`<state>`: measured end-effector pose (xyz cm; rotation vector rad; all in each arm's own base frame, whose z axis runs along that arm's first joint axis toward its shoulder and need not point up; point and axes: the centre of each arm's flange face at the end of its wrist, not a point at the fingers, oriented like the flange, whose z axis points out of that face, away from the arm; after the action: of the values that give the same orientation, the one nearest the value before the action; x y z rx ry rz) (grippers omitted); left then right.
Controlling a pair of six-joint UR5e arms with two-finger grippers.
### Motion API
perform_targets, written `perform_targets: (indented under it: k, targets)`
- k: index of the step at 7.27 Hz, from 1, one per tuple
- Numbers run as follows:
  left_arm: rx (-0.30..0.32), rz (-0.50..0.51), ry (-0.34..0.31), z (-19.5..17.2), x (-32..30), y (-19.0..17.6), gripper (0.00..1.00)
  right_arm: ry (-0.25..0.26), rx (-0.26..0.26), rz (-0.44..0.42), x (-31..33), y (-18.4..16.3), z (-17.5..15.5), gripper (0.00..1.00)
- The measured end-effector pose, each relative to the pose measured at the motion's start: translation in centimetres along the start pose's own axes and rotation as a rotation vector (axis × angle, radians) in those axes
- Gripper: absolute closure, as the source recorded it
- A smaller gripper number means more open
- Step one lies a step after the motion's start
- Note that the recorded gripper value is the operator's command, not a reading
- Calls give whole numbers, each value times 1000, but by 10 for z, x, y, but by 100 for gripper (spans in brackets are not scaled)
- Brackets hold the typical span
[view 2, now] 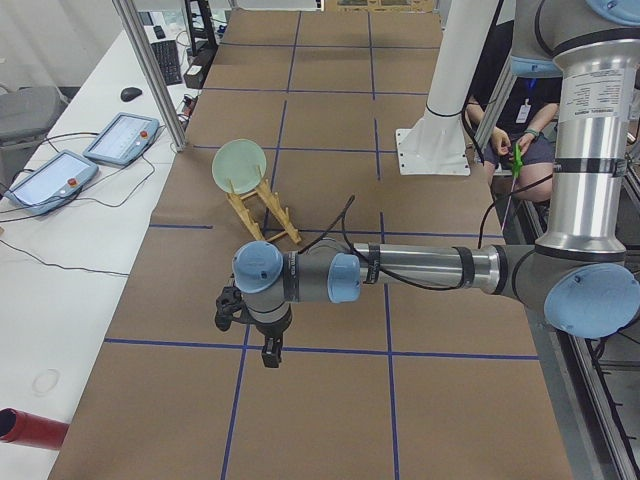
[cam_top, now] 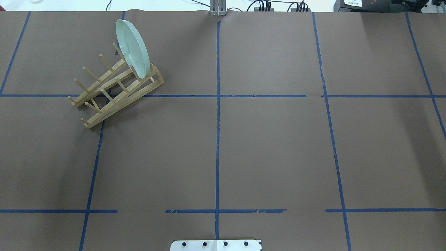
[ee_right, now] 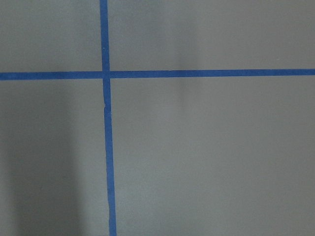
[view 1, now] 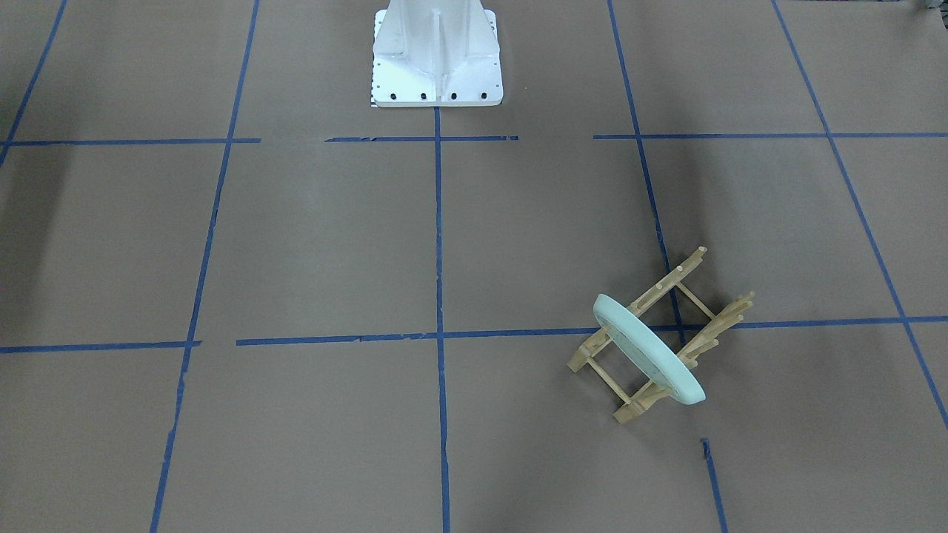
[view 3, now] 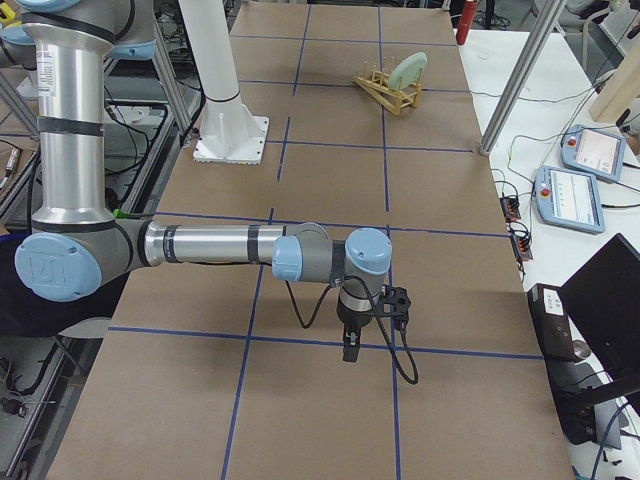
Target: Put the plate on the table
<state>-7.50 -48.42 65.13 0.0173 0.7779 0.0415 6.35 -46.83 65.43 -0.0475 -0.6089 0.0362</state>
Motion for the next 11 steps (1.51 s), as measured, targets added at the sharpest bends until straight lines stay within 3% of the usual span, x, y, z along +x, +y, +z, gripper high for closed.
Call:
perform_targets:
  k: [3,5,6,8,9,11]
  targets:
    - [26,31,3,-13,12,-10,0,0,0,0,0,0,0,0]
    - [135,134,-2,-67,63,-49,0,0,0,1,0,0,0,0]
    - [204,182,27,-102,99,-74,0,0,0,1,0,0,0,0]
    - [315,159,200,-152,164,-104,0,0,-1,0,0,0,0,0]
    - [343,77,288,-163,192,-111,0,0,-1,0,0,0,0,0]
    - [347,-128,446,-141,257,-118,0,0,0,1,0,0,0,0]
